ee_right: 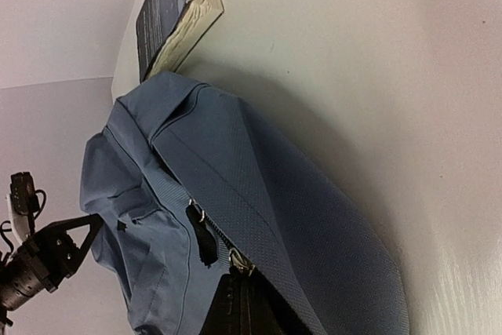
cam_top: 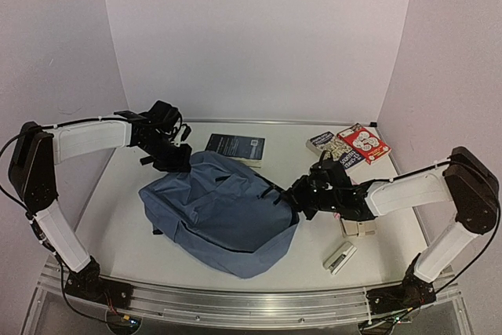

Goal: Pack the student bag
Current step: Unzip the student bag at the center of the board.

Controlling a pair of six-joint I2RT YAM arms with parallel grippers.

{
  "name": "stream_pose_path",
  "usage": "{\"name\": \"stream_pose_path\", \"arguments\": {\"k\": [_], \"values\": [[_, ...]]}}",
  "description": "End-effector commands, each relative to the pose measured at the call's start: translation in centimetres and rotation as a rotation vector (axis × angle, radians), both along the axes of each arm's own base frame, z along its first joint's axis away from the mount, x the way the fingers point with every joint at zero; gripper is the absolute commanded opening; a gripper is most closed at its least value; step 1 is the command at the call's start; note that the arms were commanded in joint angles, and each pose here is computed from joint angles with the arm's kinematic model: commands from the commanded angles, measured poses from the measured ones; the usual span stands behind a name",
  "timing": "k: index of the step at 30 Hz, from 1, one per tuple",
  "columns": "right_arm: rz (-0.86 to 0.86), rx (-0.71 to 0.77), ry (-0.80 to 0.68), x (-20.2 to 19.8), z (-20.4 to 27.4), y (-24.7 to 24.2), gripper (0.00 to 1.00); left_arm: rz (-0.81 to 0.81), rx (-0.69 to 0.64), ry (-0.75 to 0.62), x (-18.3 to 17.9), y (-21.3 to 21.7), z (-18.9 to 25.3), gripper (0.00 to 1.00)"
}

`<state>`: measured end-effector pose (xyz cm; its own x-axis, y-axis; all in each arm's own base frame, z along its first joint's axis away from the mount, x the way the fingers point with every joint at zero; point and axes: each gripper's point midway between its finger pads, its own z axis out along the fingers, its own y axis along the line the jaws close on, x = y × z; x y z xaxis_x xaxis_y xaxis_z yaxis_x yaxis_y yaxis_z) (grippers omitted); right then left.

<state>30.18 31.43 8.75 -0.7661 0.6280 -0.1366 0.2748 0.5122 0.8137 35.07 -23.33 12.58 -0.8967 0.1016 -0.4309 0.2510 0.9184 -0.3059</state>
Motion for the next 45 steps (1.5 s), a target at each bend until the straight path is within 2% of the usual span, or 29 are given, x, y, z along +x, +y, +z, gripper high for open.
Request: {"name": "stream_pose_path", "arguments": {"k": [1, 8, 22, 24, 27, 29, 32, 34, 37, 39, 41, 45], "values": [[0.065, -0.015, 0.036, -1.9, 0.2, -0.7, 0.0, 0.097, 0.057, -0.035, 1.8, 2.3, -0.2, 0.0], [0.151, 0.012, 0.068, -4.7, 1.3, -0.6, 0.0, 0.102, 0.068, -0.041, 2.0, 2.4, -0.5, 0.0], [0.413, -0.08, 0.141, -9.4, 0.5, -0.3, 0.0, 0.004, 0.018, -0.133, 2.3, 1.3, 2.0, 0.01], [0.437, -0.108, 0.144, -9.8, 0.4, -0.6, 0.0, -0.015, 0.0, -0.146, 2.2, 0.9, 3.2, 0.1], [0.453, -0.125, 0.126, -9.9, 0.7, -0.8, 0.0, -0.065, -0.063, -0.186, 1.8, -0.2, 6.1, 0.49], [0.459, -0.127, 0.113, -9.8, 1.0, -0.8, 0.0, -0.121, -0.134, -0.23, 1.1, -1.6, 8.5, 0.68], [0.452, -0.127, 0.085, -9.5, 1.7, -0.8, 0.0, -0.145, -0.197, -0.236, -0.2, -4.2, 10.3, 0.78], [0.44, -0.128, 0.065, -9.3, 2.2, -1.0, 0.0, -0.113, -0.218, -0.19, -1.4, -6.4, 10.6, 0.81], [0.423, -0.127, 0.04, -8.9, 2.8, -1.2, 0.0, -0.077, -0.289, -0.103, -3.3, -9.8, 9.5, 0.82], [0.421, -0.129, 0.031, -8.9, 3.0, -1.2, 0.0, -0.053, -0.387, -0.045, -4.3, -11.9, 8.8, 0.9], [0.422, -0.13, 0.024, -8.9, 3.1, -1.3, 0.0, -0.035, -0.413, -0.016, -4.9, -13.2, 7.9, 0.93], [0.428, -0.135, 0.011, -9.0, 3.2, -1.4, 0.0, -0.021, -0.345, -0.017, -5.0, -14.9, 5.9, 0.94]]}}
